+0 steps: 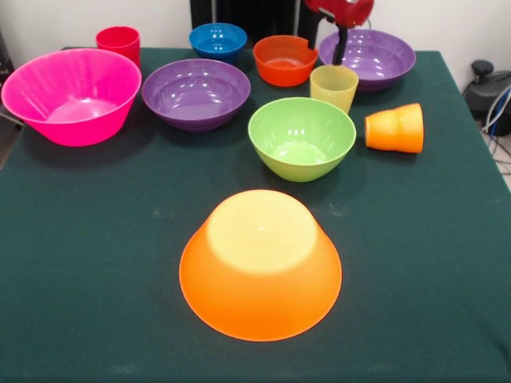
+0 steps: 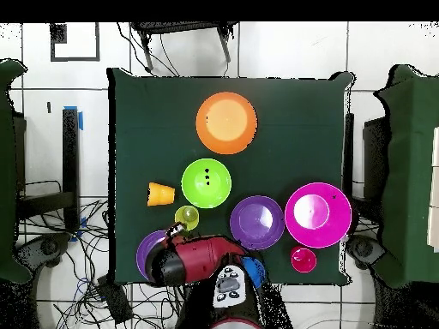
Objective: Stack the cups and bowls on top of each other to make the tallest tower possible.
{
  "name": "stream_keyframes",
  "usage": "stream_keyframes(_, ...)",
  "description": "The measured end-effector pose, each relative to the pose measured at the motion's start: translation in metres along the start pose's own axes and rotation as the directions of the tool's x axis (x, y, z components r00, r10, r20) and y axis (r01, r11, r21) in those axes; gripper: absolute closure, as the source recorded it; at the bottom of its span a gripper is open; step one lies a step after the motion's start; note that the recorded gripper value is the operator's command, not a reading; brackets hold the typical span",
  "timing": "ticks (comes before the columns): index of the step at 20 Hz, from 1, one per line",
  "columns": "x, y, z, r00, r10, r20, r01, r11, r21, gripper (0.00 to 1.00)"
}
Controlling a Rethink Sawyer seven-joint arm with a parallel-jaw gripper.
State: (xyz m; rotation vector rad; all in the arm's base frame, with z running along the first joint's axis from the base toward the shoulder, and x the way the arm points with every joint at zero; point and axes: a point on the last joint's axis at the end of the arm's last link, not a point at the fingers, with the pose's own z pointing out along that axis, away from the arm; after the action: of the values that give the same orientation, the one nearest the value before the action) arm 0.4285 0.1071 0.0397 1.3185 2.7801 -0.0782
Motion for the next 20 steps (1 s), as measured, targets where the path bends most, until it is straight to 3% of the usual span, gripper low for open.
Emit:
stream_keyframes(10, 0.049, -0.031, 0.0, 0.9931, -0.116, -0.015, 0.116, 0.9931, 0.014, 0.0)
stream_keyframes(14, 0.071, -0.039, -0.001, 0.9862, -0.166, -0.006, 0.166, 0.9862, 0.002, 0.0)
stream_keyframes(20, 0.098, -0.054, 0.008, 0.9724, -0.233, 0.019, 0.232, 0.9725, 0.016, 0.0)
